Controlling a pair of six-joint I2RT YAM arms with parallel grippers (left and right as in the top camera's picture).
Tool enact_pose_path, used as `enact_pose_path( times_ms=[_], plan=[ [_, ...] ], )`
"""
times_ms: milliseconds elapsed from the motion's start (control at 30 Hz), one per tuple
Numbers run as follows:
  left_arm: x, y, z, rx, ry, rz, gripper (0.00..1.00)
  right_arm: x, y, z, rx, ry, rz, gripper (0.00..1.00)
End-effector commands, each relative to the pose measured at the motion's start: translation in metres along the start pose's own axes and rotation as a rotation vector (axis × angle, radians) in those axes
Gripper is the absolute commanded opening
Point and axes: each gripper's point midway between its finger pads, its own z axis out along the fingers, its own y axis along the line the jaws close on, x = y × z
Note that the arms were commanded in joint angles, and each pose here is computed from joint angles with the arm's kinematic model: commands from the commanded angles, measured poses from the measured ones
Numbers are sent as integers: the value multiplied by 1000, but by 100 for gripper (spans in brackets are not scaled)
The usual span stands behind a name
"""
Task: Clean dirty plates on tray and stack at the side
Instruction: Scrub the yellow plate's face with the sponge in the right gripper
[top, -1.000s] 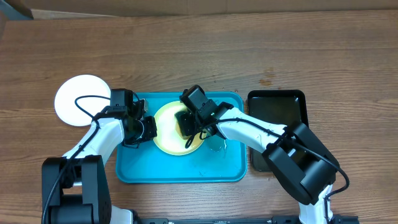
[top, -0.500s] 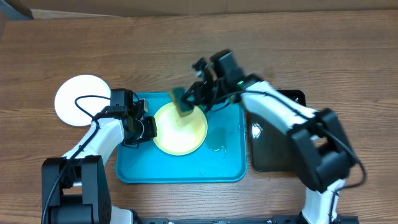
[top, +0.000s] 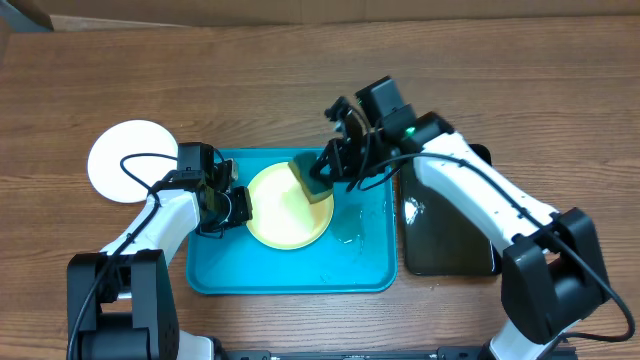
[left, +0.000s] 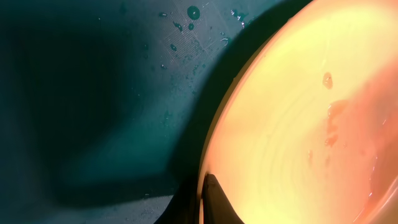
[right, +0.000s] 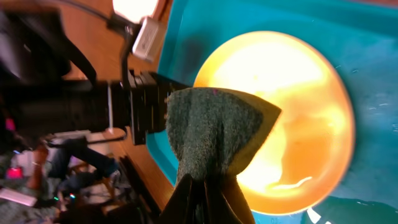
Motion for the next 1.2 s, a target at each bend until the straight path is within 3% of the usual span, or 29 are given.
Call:
enact_pose_path(
  times_ms=[0,267,667,1167],
  plan=[
    [18,11,11,-37,63,22,4,20,13,24,-2,34,-14,4],
    [19,11,11,-38,66,21,4,25,2,60,-69,-15,101,4],
    [19,11,11,-38,66,21,4,22,-8,98,-235,-6,109,4],
    [19,12,11,-44,68,20,4,23,-44,114,-156,-20,188,4]
  ],
)
